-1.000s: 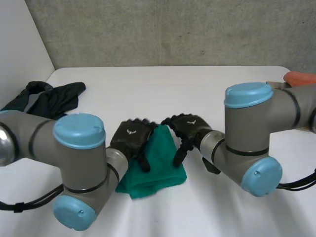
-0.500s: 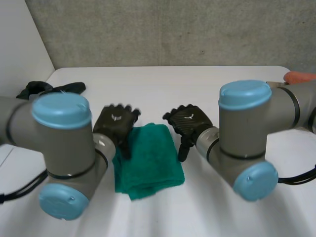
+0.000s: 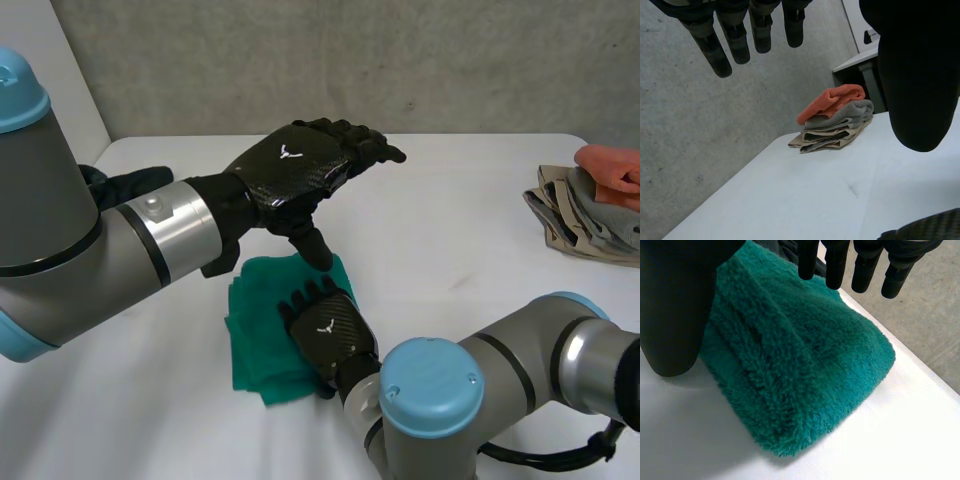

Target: Fold the laundry.

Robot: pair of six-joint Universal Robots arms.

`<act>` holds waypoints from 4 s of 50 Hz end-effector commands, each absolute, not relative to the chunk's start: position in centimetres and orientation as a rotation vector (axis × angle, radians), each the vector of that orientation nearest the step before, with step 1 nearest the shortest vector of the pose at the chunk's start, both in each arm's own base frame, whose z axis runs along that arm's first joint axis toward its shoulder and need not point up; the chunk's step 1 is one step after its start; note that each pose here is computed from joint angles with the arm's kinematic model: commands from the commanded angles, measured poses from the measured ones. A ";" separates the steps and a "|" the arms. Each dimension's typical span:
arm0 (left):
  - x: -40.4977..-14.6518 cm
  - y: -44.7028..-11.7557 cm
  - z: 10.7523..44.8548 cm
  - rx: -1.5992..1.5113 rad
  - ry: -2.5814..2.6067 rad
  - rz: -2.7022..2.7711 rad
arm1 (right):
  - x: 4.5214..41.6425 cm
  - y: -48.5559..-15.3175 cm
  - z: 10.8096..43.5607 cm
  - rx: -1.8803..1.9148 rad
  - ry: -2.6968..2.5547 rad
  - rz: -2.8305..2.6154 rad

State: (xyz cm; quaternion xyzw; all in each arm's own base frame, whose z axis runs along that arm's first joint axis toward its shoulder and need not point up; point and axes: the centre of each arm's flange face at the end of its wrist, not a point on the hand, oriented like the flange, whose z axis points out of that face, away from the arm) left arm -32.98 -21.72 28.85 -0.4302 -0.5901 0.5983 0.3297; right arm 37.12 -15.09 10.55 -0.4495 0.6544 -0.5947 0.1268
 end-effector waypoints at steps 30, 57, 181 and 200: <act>-33.3 -22.8 31.8 -1.097 -1.472 1.668 | 37.8 -26.0 20.8 -1.047 1.687 -2.165; -33.8 -22.6 34.0 -1.038 -1.412 1.677 | 7.7 -49.5 28.7 -0.553 1.655 -2.709; -37.3 -24.4 20.5 -1.187 -1.816 1.913 | 21.4 -28.3 18.9 -1.141 2.074 -1.983; -34.7 -24.9 26.7 -0.935 -1.801 1.958 | 20.7 -28.7 19.1 -0.907 2.230 -1.959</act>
